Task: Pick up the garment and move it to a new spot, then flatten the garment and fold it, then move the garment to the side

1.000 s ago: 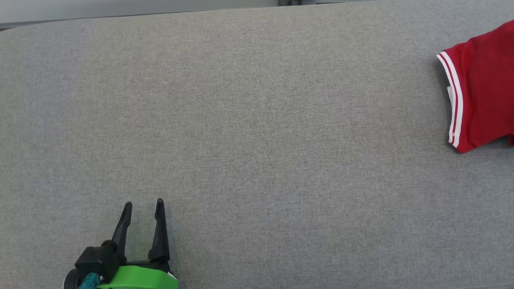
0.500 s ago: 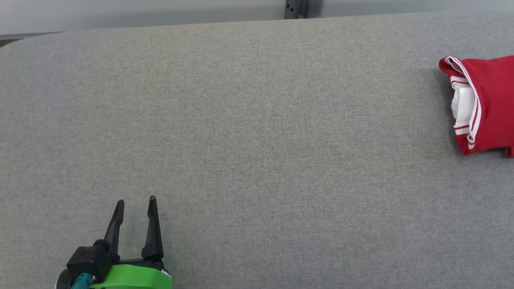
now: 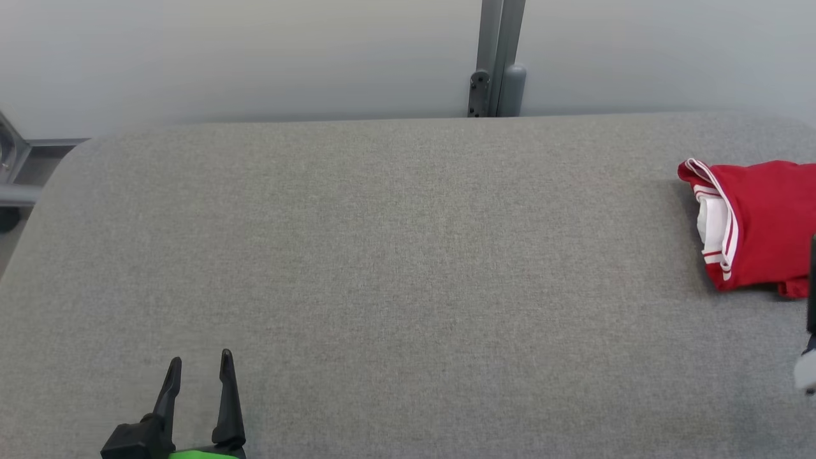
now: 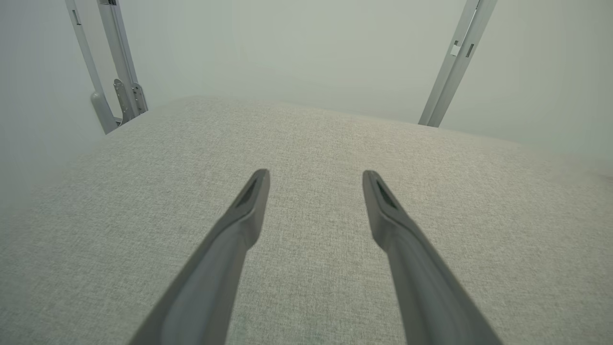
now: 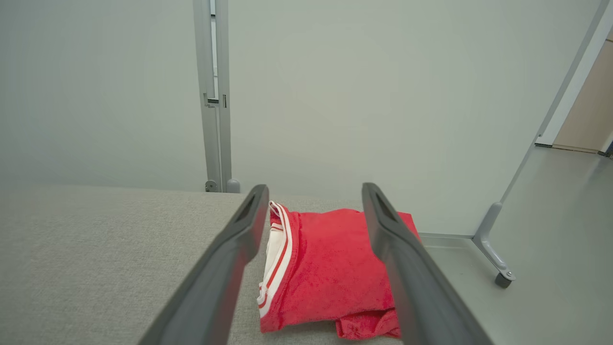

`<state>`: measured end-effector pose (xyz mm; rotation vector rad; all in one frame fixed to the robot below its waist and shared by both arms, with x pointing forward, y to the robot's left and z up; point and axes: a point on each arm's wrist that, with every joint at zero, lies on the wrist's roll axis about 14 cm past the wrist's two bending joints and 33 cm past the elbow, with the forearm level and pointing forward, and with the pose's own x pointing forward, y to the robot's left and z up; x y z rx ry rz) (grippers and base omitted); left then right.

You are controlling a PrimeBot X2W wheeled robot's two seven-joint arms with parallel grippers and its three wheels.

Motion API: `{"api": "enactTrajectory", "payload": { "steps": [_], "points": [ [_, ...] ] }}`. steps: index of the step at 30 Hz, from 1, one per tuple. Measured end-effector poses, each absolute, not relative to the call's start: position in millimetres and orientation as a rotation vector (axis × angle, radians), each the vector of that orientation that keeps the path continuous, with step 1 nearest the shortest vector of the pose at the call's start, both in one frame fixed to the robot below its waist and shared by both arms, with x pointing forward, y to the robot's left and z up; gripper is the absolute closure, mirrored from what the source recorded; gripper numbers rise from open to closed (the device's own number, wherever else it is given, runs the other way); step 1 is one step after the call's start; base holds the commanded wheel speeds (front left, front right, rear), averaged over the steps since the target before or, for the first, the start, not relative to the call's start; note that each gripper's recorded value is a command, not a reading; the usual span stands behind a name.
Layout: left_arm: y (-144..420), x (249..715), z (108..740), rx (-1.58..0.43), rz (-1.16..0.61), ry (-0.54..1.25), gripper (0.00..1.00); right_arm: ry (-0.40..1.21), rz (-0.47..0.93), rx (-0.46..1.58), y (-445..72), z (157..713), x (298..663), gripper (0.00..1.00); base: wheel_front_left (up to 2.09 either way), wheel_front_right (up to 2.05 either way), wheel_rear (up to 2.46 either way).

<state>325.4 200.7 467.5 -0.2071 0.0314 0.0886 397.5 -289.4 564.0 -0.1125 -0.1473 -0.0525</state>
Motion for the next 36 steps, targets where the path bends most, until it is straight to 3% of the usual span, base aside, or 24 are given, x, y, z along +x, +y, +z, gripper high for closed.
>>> {"api": "enactTrajectory", "payload": {
  "steps": [10, 23, 24, 36],
  "points": [
    [201.6, 310.0, 462.1, -0.216, 0.066, 0.038, 0.00, -0.035, 0.034, 0.020, -218.9, 495.2, 353.8, 0.00, 0.00, 0.00, 0.00],
    [191.4, 307.8, 449.4, -0.230, 0.031, 0.081, 0.00, -0.051, 0.065, 0.035, -194.5, 497.1, 346.2, 0.00, 0.00, 0.00, 0.00],
    [188.1, 307.6, 447.9, -0.230, 0.019, 0.087, 1.00, -0.051, 0.067, 0.032, -193.5, 497.3, 346.2, 1.00, 0.00, 0.00, 0.00],
    [192.3, 299.4, 425.6, -0.361, 0.071, 0.175, 1.00, 0.039, 0.022, 0.193, -194.9, 473.8, 342.7, 1.00, 0.00, 0.00, 0.00]
  ]
}}
